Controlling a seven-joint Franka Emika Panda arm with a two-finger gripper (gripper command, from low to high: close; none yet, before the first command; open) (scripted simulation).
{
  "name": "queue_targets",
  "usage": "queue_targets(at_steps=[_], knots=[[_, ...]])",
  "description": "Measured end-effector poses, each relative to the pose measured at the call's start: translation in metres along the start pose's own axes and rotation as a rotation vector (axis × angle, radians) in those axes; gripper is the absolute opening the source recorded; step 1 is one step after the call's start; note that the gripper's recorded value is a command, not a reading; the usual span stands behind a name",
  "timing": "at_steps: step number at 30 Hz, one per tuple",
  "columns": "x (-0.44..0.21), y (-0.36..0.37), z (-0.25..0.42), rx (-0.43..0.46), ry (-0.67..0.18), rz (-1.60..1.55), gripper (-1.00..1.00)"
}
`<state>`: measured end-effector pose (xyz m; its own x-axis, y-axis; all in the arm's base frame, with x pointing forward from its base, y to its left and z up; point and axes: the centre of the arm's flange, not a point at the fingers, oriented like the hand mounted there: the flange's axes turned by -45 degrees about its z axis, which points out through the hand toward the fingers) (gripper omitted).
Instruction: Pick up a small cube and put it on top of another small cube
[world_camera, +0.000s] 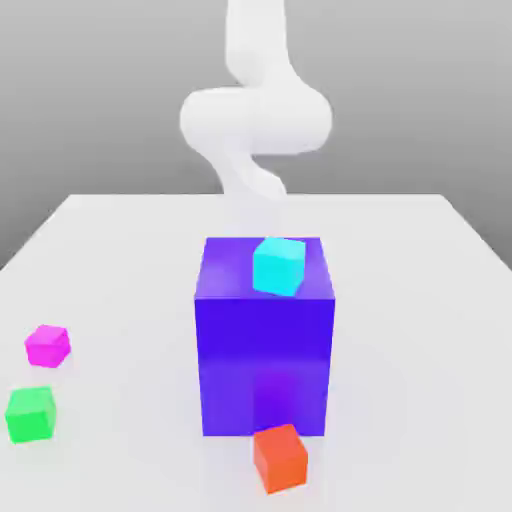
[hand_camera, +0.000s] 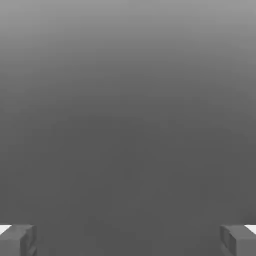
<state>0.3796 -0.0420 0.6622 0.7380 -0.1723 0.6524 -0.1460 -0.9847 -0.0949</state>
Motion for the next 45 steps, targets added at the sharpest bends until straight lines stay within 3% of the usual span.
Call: queue_targets(at_steps=[5, 11, 22, 29, 30, 37, 45], knots=[[-0.031, 0.097, 0.109, -0.092, -0.145, 0.343, 0.00], [-0.117, 0.212, 0.200, -0.240, -0.283, 0.753, 0.00], [-0.366, 0.359, 0.250, -0.622, -0.455, 1.491, 0.00], [-0.416, 0.367, 0.293, -0.650, -0.466, 1.521, 0.00], [-0.421, 0.367, 0.298, -0.650, -0.467, 1.523, -1.00], [-0.421, 0.367, 0.298, -0.650, -0.466, 1.523, -1.00], [-0.374, 0.359, 0.257, -0.633, -0.478, 1.482, -1.00]])
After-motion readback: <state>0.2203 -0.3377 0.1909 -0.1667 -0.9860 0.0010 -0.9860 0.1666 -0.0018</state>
